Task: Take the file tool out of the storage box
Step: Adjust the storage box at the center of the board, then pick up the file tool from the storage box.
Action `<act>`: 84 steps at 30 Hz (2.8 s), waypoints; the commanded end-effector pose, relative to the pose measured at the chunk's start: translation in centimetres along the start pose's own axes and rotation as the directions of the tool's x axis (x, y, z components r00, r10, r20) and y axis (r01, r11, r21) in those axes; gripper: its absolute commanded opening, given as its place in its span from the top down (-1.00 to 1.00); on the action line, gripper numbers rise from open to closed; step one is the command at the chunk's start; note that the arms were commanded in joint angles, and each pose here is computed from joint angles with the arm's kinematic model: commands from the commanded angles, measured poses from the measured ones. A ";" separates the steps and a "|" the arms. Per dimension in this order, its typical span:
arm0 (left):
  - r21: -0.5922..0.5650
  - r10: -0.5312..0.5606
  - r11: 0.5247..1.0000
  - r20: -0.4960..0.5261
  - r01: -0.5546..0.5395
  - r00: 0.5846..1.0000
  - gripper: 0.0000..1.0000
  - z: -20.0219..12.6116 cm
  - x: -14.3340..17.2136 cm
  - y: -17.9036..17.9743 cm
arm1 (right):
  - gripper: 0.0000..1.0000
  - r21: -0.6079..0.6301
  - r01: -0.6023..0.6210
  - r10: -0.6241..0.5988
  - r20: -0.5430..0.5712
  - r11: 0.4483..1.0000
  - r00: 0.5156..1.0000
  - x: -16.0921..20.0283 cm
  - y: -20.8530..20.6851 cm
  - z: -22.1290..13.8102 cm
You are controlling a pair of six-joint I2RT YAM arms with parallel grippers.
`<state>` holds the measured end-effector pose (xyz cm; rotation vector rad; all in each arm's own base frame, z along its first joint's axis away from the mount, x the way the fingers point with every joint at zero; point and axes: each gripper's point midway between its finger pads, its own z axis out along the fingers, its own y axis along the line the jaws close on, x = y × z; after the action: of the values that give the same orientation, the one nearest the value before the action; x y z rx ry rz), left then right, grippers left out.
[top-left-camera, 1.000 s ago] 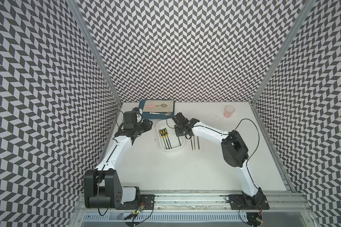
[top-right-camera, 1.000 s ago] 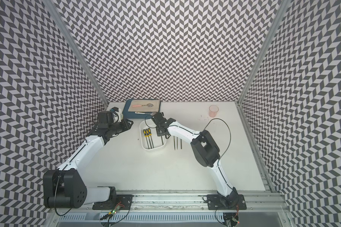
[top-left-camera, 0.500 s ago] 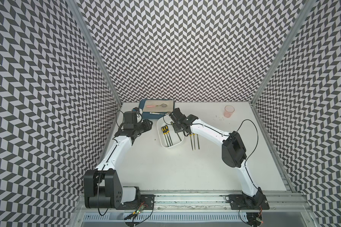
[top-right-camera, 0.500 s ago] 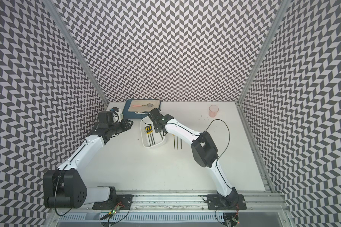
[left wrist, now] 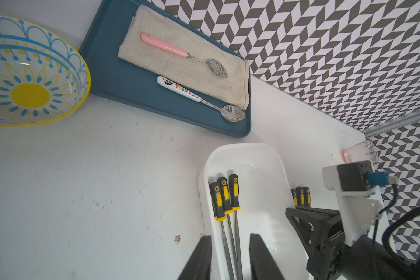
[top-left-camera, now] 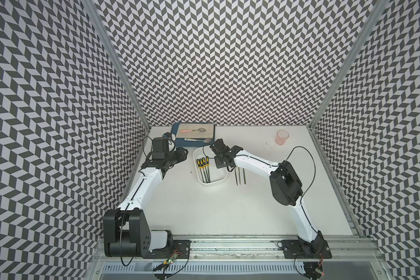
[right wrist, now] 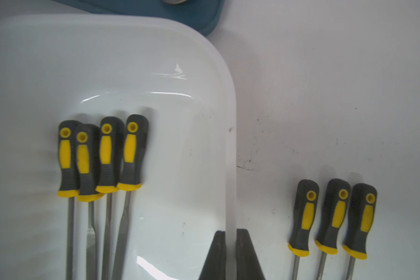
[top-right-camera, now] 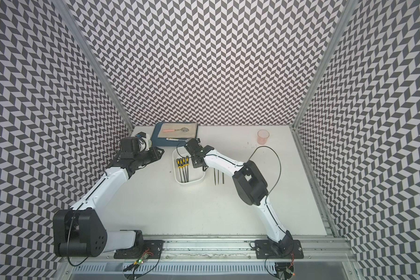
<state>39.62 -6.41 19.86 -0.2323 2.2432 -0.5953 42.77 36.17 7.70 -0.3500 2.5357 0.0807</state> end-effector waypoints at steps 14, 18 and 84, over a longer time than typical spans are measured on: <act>-0.023 0.007 1.000 0.015 -0.007 1.000 0.36 -0.1 -0.1 0.3 | -0.02 -0.037 -0.017 0.022 0.145 0.999 0.989 -5.1 -0.1 -4.9; -0.036 0.008 0.999 0.020 -0.007 1.000 0.36 -0.2 -0.2 0.5 | -0.02 -0.071 0.000 0.014 0.202 0.997 0.979 -6.9 0.9 -7.0; -0.053 0.018 0.998 0.002 -0.017 1.000 0.36 0.1 0.2 0.8 | 0.65 -0.201 0.058 -0.044 0.076 0.978 0.996 -3.4 6.7 6.6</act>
<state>39.86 -5.46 19.61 -0.2606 2.2421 -0.5266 46.55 44.16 3.84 -0.5015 2.4656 0.3176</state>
